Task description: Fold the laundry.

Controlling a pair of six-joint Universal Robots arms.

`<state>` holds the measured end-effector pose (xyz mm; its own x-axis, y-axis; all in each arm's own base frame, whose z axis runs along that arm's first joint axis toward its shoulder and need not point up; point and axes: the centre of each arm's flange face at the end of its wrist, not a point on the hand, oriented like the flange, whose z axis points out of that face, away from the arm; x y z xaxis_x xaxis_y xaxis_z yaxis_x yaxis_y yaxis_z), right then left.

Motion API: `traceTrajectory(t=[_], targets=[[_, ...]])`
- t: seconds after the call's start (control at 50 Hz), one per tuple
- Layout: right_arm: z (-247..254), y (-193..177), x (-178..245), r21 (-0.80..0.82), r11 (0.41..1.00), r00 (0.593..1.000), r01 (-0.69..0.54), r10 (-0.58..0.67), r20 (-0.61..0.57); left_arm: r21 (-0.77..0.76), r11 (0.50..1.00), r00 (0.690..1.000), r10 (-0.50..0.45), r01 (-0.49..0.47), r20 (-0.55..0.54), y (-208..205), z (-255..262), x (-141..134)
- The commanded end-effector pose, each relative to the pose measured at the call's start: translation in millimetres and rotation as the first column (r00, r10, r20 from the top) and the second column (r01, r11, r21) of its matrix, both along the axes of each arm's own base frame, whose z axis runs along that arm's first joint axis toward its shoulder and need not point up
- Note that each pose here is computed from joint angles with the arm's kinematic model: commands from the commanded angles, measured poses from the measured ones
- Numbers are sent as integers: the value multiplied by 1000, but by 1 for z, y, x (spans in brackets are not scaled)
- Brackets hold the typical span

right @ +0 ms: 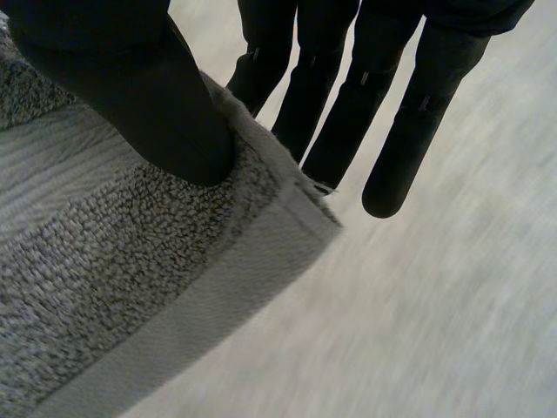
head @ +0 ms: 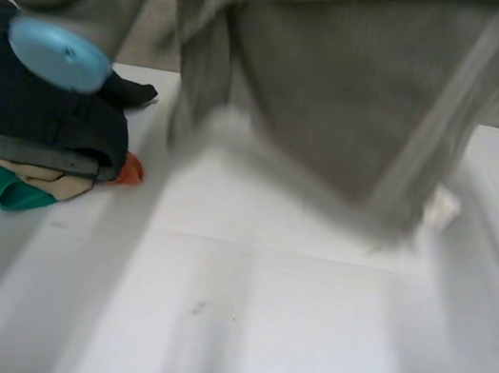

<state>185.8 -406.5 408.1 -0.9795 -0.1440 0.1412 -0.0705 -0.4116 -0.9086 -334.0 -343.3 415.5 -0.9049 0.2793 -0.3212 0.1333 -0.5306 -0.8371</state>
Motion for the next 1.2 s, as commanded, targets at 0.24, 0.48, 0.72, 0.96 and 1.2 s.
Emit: traceTrajectory(t=[0.24, 0.48, 0.72, 0.96, 1.2], targets=[[-61, 27, 3, 282, 952, 990, -119, 137, -45, 277, 961, 993, -52, 19, 110, 5, -93, 12], [-226, 37, -9, 658, 750, 948, -66, 252, -192, 611, 788, 940, -145, -80, 310, 1, -267, 8], [-244, 30, -37, 704, 710, 939, 21, 227, -257, 613, 784, 928, -153, -95, 340, 15, -232, 18], [-232, 31, -40, 690, 723, 946, 25, 206, -250, 608, 778, 910, -127, -156, 395, 41, -219, 66], [-235, 39, -28, 700, 714, 937, 6, 240, -253, 668, 733, 835, -286, -125, 470, 53, -258, 58]])
